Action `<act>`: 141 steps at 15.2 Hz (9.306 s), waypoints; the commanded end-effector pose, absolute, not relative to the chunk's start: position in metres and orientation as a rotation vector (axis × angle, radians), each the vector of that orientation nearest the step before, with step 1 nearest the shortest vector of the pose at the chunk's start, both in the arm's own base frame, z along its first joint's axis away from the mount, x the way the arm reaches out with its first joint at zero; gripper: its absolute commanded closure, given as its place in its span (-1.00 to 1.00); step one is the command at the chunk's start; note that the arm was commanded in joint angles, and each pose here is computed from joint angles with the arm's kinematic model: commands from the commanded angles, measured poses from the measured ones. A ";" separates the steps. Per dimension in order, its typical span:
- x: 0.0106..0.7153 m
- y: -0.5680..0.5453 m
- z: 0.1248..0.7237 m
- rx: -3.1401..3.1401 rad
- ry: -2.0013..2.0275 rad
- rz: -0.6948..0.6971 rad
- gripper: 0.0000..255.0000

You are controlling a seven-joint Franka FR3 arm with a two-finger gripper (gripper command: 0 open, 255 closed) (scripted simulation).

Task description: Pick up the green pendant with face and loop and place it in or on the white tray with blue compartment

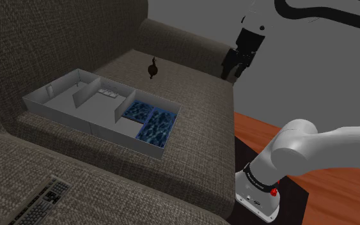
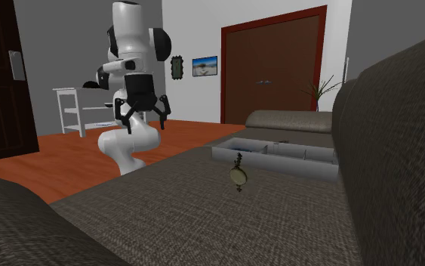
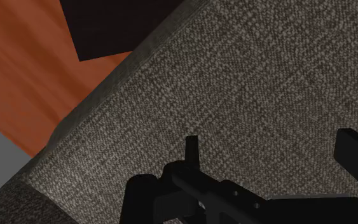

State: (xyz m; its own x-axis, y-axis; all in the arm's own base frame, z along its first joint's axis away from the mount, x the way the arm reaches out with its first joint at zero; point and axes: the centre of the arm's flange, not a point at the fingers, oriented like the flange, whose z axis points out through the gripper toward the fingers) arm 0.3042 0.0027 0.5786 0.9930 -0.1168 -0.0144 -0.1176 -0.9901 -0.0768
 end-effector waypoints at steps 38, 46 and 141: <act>0.553 0.163 0.523 -3.165 -0.089 -0.182 -1.00; 0.553 0.163 0.523 -3.165 -0.089 -0.182 1.00; 0.421 0.403 0.517 -3.029 0.803 -0.143 1.00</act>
